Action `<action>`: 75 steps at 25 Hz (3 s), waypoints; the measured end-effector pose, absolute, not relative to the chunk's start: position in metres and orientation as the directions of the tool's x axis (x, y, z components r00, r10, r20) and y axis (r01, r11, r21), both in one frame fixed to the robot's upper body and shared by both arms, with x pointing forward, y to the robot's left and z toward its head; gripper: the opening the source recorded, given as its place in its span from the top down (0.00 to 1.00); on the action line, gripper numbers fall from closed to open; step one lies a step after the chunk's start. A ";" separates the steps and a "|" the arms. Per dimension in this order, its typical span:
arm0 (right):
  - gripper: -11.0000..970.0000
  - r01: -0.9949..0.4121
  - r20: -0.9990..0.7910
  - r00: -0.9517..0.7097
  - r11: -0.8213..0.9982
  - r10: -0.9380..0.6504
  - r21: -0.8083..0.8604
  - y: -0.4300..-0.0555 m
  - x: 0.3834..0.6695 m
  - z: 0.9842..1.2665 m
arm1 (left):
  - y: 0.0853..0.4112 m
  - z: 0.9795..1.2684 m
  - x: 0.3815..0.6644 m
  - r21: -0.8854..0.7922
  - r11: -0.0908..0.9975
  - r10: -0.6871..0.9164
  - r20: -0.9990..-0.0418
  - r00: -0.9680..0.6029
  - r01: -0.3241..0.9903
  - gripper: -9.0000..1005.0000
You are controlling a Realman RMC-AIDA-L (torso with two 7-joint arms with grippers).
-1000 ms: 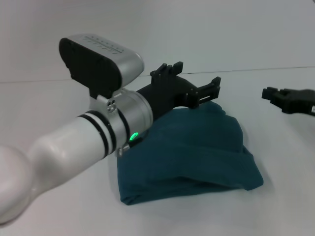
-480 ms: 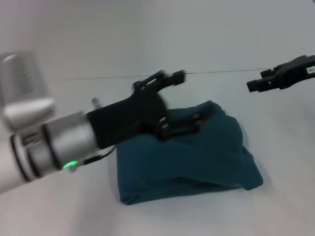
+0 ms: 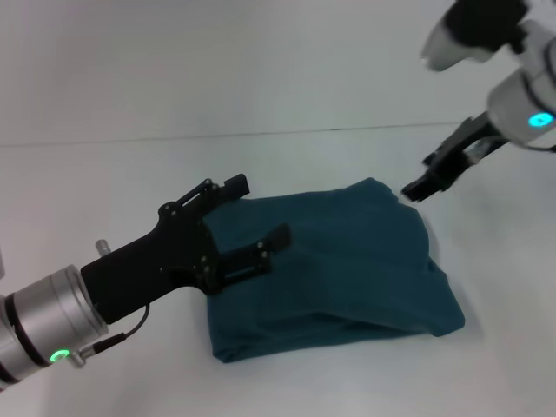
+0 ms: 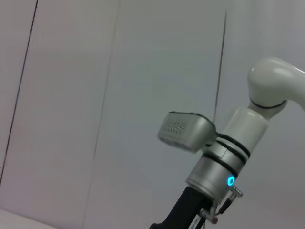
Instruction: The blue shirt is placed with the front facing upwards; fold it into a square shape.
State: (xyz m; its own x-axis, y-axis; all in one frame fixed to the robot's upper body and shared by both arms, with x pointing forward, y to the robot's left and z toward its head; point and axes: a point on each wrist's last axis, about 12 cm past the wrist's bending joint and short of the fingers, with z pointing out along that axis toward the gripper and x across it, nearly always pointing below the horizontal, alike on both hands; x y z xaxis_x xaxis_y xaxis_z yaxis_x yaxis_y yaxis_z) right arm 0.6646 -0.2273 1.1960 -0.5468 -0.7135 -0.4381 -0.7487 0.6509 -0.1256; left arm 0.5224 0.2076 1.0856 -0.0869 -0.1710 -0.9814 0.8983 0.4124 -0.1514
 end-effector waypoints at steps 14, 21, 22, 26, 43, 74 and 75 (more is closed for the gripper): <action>0.35 -0.724 -0.446 -0.575 0.680 -0.686 -0.112 -0.204 0.677 1.151 | 0.207 1.074 0.517 -0.174 0.424 -0.166 -0.980 -0.113 0.889 0.07; 0.38 -0.677 -0.469 -0.615 0.730 -0.634 -0.098 -0.208 0.677 1.135 | 0.208 1.073 0.517 -0.178 0.432 -0.162 -0.980 -0.119 0.884 0.07; 0.38 -0.672 -0.468 -0.620 0.734 -0.629 -0.096 -0.209 0.677 1.132 | 0.208 1.072 0.517 -0.179 0.432 -0.162 -0.980 -0.120 0.884 0.07; 0.42 -0.661 -0.463 -0.634 0.745 -0.620 -0.093 -0.209 0.675 1.125 | 0.208 1.072 0.516 -0.181 0.433 -0.163 -0.979 -0.121 0.883 0.07; 0.91 -0.623 -0.485 -0.649 0.775 -0.587 -0.106 -0.222 0.676 1.126 | 0.208 1.071 0.515 -0.183 0.437 -0.169 -0.978 -0.120 0.880 0.07; 0.35 -0.592 -0.466 -0.698 0.804 -0.544 -0.052 -0.220 0.670 1.114 | 0.205 1.071 0.517 -0.190 0.429 -0.171 -0.977 -0.127 0.883 0.07; 0.39 -0.591 -0.465 -0.699 0.805 -0.543 -0.052 -0.221 0.670 1.114 | 0.205 1.071 0.517 -0.191 0.430 -0.172 -0.977 -0.128 0.883 0.07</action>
State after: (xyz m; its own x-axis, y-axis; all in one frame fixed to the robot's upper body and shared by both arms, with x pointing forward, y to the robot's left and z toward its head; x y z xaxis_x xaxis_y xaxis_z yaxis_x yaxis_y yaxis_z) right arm 0.6700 -0.2207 1.1136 -0.6991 -0.5429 -0.4653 -0.5908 0.8051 -0.0517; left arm 0.5175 0.2051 1.0709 -0.1278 -0.1719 -0.9768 0.8825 0.4297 -0.1911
